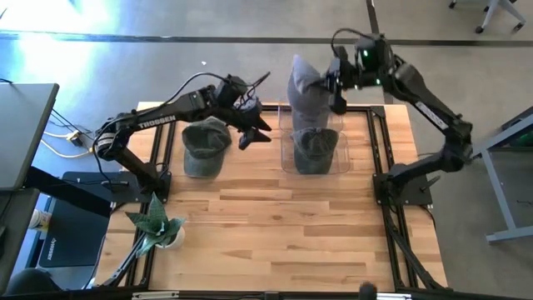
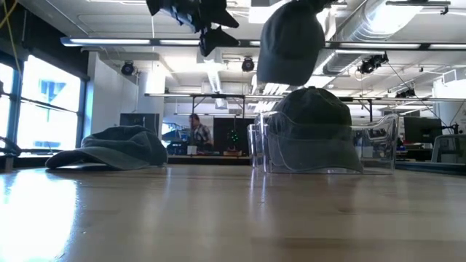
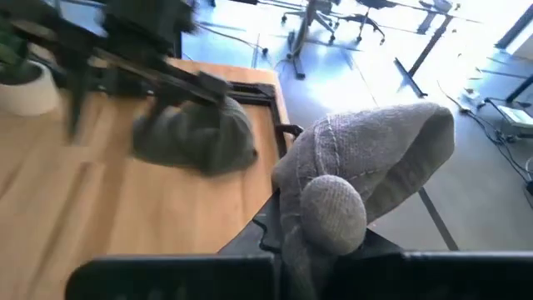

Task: Pick & Place hat
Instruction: Put the gray cap into the top transparent bin

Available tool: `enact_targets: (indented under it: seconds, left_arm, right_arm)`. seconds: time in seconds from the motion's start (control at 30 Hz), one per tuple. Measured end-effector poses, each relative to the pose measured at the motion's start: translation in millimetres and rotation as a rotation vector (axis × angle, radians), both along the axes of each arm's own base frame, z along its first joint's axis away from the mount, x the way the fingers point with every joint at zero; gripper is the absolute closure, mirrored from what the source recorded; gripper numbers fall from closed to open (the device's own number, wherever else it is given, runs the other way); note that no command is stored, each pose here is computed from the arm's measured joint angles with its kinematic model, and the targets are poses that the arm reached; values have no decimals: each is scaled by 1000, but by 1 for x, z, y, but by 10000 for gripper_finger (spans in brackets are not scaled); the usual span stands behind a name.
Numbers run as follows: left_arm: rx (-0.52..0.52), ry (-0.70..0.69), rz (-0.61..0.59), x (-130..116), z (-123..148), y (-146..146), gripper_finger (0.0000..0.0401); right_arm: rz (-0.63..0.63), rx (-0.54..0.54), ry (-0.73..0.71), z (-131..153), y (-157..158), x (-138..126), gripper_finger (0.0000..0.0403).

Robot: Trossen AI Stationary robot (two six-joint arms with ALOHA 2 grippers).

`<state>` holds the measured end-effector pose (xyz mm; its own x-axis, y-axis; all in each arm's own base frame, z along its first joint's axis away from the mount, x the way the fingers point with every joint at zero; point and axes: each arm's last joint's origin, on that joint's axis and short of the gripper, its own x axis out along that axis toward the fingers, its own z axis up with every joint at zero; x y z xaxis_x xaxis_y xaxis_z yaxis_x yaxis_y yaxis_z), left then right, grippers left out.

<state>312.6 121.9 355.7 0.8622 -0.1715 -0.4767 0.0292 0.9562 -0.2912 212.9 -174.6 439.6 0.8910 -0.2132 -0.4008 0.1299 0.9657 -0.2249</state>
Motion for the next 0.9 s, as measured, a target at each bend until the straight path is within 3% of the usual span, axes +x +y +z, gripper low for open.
enact_targets:
  seconds: [0.2,0.37,0.6,0.73,0.9]
  left_arm:
    - [48,-86,-18,-6,6,19,183]
    - [93,-109,38,-9,8,31,183]
    - [154,-145,106,-9,13,38,184]
    - [226,-144,144,-8,14,40,184]
    - [238,-138,163,-8,14,41,184]
  right_arm:
    - [85,-26,53,-14,-38,0,398]
    - [188,-21,135,-26,-35,0,394]
    - [222,-71,191,-37,-33,2,395]
    - [222,-70,246,-59,-33,7,397]
    - [171,-126,303,-78,-33,8,395]
